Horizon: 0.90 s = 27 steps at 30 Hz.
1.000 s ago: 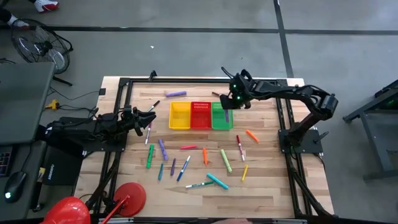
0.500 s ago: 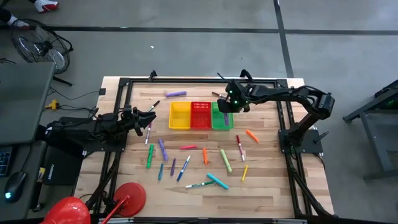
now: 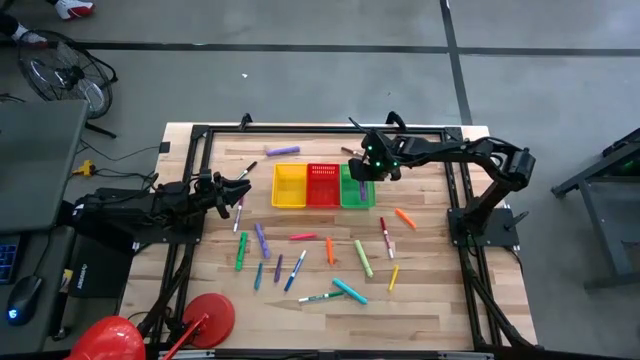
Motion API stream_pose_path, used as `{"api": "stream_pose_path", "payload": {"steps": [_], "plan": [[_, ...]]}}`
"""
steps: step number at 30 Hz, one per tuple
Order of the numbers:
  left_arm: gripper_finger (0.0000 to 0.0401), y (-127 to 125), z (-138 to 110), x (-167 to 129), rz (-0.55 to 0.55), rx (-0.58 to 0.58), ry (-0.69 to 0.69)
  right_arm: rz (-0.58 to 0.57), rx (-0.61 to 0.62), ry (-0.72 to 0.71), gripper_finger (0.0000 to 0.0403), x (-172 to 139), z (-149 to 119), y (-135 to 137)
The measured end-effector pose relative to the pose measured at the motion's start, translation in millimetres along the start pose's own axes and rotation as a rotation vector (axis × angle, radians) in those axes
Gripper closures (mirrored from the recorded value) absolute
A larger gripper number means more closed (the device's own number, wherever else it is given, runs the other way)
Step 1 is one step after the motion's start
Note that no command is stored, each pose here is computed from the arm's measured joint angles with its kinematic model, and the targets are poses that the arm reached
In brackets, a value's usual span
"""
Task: Pick & Place Markers
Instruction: Put the dark purple highlighter into the green bin, then put the light green highlighter into the green bin
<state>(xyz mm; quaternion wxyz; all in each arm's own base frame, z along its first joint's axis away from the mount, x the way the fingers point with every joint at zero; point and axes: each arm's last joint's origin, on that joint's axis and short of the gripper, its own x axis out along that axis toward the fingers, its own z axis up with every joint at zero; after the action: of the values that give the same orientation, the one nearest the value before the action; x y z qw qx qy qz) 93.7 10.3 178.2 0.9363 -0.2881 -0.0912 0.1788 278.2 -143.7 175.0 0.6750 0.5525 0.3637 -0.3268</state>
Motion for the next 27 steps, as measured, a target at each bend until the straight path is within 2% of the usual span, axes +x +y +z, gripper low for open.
{"api": "stream_pose_path", "payload": {"steps": [13, 27], "plan": [[0.0274, 0.0, 0.0, 0.0, 0.000, 0.000, 0.000, 0.004, -0.004, 0.006, 0.0290, 0.0, -0.2, 0.1], [0.0274, 0.0, 0.0, 0.0, 0.000, 0.000, 0.000, 0.068, -0.095, 0.000, 0.0289, -18.5, -2.0, 5.9]]}}
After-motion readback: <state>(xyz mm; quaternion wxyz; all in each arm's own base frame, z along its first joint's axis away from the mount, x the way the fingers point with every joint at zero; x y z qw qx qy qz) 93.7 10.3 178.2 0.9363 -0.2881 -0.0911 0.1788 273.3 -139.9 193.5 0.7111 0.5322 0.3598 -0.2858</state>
